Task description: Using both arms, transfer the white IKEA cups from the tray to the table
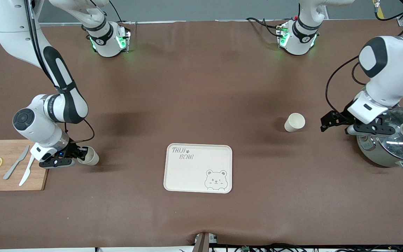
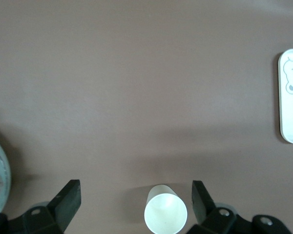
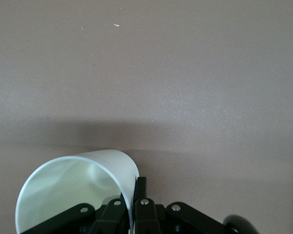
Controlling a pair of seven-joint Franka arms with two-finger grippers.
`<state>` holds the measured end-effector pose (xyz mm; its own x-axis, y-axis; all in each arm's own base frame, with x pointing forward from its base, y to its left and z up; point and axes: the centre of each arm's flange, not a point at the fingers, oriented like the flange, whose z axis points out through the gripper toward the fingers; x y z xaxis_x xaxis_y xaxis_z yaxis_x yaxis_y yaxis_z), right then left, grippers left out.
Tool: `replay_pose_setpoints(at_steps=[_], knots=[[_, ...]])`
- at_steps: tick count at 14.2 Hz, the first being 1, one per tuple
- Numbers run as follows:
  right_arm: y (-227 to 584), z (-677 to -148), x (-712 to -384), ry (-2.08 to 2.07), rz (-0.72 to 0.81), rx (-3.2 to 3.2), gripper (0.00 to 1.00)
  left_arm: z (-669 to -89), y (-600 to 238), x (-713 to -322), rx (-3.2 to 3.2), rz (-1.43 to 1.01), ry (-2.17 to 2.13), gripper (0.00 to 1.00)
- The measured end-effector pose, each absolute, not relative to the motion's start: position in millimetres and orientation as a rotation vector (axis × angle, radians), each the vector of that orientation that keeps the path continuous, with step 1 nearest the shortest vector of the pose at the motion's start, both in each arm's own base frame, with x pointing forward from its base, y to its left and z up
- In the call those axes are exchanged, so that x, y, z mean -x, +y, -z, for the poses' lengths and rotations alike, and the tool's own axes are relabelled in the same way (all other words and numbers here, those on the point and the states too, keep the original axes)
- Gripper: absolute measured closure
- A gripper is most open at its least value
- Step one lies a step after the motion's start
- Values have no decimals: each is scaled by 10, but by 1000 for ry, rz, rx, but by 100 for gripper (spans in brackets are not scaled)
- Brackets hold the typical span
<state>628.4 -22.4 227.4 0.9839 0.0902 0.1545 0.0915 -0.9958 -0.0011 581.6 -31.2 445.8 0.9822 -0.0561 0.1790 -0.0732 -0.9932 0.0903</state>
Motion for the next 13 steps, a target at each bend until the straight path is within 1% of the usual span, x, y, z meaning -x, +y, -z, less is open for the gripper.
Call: replay_pose_setpoints(at_steps=[4,7,9,10,12,13], knots=[[-201,-2221,-6280,-148,249,3119,96,-4907,-184,-5959,-3058,-249,-104,0],[-181,-2213,-6277,-151,252,3118,96,-5167,-193,-5966,-3064,-200,-63,0],[-179,-2212,-6278,-151,254,3117,93,-5387,-235,-5942,-3079,-147,-60,0],[-178,-2212,-6278,-151,255,3117,86,-5515,-277,-5931,-3082,-136,-67,0],[-178,-2212,-6278,-151,256,3117,67,-5781,-317,-5915,-3081,-141,-78,0],[-178,-2211,-6278,-151,256,3117,67,-5901,-307,-5907,-3080,-148,-78,0]])
